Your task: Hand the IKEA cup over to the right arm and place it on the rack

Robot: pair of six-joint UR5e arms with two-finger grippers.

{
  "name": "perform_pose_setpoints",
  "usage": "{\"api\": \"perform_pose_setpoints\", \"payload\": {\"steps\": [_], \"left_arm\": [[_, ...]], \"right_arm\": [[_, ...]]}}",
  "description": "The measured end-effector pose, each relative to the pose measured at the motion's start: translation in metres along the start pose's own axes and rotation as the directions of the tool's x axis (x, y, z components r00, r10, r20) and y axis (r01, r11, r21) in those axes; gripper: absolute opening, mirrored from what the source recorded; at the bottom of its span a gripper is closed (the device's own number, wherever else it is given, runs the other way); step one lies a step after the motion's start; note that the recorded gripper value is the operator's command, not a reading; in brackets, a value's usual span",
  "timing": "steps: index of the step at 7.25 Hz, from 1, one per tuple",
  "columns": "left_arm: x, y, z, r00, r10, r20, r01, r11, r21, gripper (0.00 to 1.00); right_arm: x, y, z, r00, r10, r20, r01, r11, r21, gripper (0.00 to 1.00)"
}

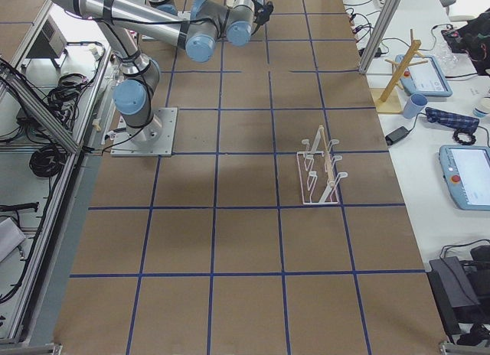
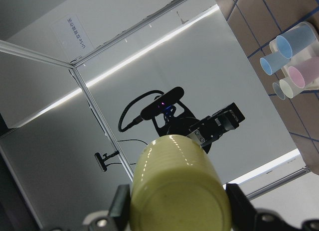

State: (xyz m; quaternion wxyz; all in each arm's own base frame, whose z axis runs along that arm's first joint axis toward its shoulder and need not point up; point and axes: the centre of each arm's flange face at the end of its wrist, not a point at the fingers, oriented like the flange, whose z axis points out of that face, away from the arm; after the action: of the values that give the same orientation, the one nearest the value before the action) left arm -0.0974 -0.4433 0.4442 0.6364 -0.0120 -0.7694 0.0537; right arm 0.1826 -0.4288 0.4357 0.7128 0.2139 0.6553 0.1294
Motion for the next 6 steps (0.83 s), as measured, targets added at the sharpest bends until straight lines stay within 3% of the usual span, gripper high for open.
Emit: {"api": "perform_pose_setpoints", "payload": {"steps": [2, 3, 4, 5, 6], "left_arm": [[0.016, -0.007, -0.033, 0.981, -0.018, 0.196, 0.039, 0.994, -0.102, 0.98], [0.022, -0.016, -0.042, 0.938, -0.046, 0.344, 0.095, 0.987, -0.127, 1.00], [0.024, -0.025, -0.042, 0.855, -0.060, 0.516, 0.146, 0.981, -0.127, 1.00], [0.022, -0.034, -0.033, 0.727, -0.028, 0.686, 0.158, 0.979, -0.127, 1.00], [0.017, -0.044, -0.022, 0.573, 0.024, 0.819, 0.140, 0.982, -0.127, 1.00]], "right_arm": [[-0.003, -0.009, -0.016, 1.000, -0.012, -0.021, 0.013, 0.999, 0.042, 0.54], [-0.002, -0.014, -0.027, 0.993, -0.044, -0.106, 0.053, 0.995, 0.082, 0.54], [0.001, -0.019, -0.035, 0.966, -0.088, -0.243, 0.119, 0.986, 0.118, 0.54], [-0.001, -0.022, -0.042, 0.914, -0.117, -0.389, 0.187, 0.971, 0.149, 0.54], [-0.009, -0.024, -0.050, 0.837, -0.124, -0.533, 0.252, 0.952, 0.175, 0.52]]}}
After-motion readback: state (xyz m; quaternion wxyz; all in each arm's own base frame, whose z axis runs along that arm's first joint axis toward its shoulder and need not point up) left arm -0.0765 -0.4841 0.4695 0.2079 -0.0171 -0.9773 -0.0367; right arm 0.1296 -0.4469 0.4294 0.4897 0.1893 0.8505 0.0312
